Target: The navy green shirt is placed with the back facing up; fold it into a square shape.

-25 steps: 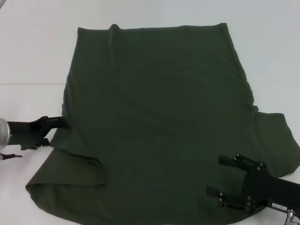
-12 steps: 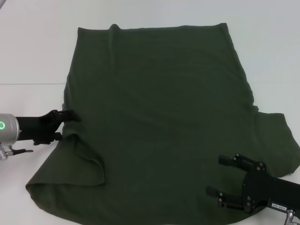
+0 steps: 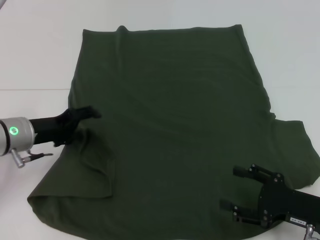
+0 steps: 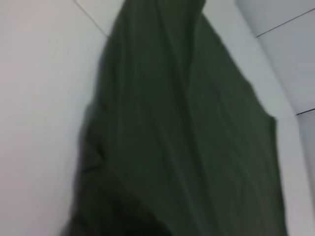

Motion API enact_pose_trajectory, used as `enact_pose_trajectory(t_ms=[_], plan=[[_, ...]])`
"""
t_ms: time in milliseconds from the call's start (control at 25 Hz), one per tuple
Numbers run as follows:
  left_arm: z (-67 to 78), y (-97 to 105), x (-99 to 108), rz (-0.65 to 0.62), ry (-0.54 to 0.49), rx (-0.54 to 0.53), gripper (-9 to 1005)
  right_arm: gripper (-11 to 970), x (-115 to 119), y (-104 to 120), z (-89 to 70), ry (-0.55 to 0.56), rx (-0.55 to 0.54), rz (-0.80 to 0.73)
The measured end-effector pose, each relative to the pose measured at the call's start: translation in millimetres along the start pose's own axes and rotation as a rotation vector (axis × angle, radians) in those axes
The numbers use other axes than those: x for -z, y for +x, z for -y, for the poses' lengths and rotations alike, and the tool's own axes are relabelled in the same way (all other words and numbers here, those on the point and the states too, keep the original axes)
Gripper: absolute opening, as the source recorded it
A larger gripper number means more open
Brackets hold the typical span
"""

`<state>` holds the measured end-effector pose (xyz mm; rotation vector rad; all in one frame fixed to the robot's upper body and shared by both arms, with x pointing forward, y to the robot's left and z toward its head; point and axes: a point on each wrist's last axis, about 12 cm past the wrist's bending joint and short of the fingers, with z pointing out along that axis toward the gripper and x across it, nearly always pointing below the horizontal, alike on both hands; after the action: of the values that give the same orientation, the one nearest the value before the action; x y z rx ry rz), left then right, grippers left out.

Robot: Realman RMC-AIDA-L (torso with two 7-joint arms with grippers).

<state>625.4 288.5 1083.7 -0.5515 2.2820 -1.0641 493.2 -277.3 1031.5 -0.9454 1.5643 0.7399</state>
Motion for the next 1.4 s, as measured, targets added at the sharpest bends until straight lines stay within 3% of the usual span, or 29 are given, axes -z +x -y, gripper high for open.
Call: enact_pose_trajectory(t_ms=[120,480,640,760,800,840,920,1080,1280,1400], plan=[[-0.8,6.2,-1.6,0.018,0.066,0.048,903,886,0.0,0.0,0.0,0.0,0.0,0.0],[-3.6,15.1,-2.2,0.031,0.118,0.105,903,886,-0.5,1.4,-2.2,-0.001,0.002,0.002],[-2.6,15.3,9.1,0.0,0.18,0.055,903,886,0.4,0.8,-2.0,0.011,-0.007,0.016],[2.0,14.6,26.6,-0.038,0.277,-0.083,903,886,2.7,-2.6,-2.4,0.019,-0.037,0.055],[3.8,13.9,39.1,-0.051,0.333,-0.176,903,887,4.5,-6.0,-1.7,0.021,-0.064,0.084],[3.8,13.9,39.1,-0.051,0.333,-0.176,903,887,4.5,-6.0,-1.7,0.021,-0.064,0.084],[5.1,13.1,54.2,-0.056,0.388,-0.292,903,887,6.3,-8.9,-1.1,0.019,-0.103,0.106],[6.8,24.4,77.0,-0.116,0.497,-0.616,903,887,12.3,-16.7,5.0,0.022,-0.219,0.142],[-2.8,50.0,78.4,-0.285,0.45,-0.932,903,887,23.4,-30.6,17.1,0.013,-0.387,0.158],[-6.7,61.0,75.3,-0.38,0.404,-1.063,903,887,30.4,-41.1,27.5,0.008,-0.502,0.129]])
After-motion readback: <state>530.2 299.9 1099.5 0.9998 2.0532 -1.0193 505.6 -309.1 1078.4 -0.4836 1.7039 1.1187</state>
